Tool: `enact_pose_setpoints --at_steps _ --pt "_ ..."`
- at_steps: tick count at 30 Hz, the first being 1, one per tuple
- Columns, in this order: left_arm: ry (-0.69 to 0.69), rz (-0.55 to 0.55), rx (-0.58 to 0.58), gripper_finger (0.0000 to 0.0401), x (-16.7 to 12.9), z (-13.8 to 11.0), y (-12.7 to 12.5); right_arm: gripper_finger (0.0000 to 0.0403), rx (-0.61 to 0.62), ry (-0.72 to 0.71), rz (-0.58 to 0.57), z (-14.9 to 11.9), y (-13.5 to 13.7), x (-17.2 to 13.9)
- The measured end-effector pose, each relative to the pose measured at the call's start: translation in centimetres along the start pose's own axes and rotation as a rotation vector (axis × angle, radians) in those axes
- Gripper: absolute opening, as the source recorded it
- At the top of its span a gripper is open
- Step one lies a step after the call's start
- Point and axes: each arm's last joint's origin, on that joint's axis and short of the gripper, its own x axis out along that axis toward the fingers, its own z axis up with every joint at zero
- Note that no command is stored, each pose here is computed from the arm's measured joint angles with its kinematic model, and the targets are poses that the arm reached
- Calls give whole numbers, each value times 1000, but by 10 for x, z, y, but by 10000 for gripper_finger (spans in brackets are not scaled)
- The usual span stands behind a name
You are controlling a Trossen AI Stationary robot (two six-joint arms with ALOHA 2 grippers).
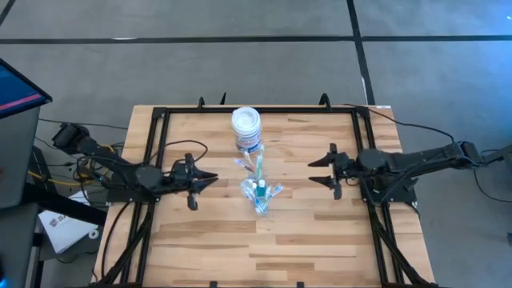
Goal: Pick & Place toothbrushing station
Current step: Return to Home Position
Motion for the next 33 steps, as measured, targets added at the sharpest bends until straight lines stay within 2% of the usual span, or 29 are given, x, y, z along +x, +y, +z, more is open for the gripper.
enact_pose_setpoints --at_steps 5,11,16,21,24,33 --pt "6 25 7 44 -10 -12 9 217 12 -33 -33 -26 0 -15" --pt "44 85 39 44 -19 -35 19 217 35 -83 -1 -52 -1 -26" --pt "87 105 23 44 -27 -55 26 217 30 -105 1 -73 -5 -29" --pt "144 120 -10 44 -32 -71 31 217 82 -32 -42 -81 -9 -30" --pt "152 122 -11 44 -32 -73 31 217 113 -31 -44 -81 -9 -30" --pt "147 121 -15 44 -32 -72 31 217 107 -29 -37 -81 -9 -30"
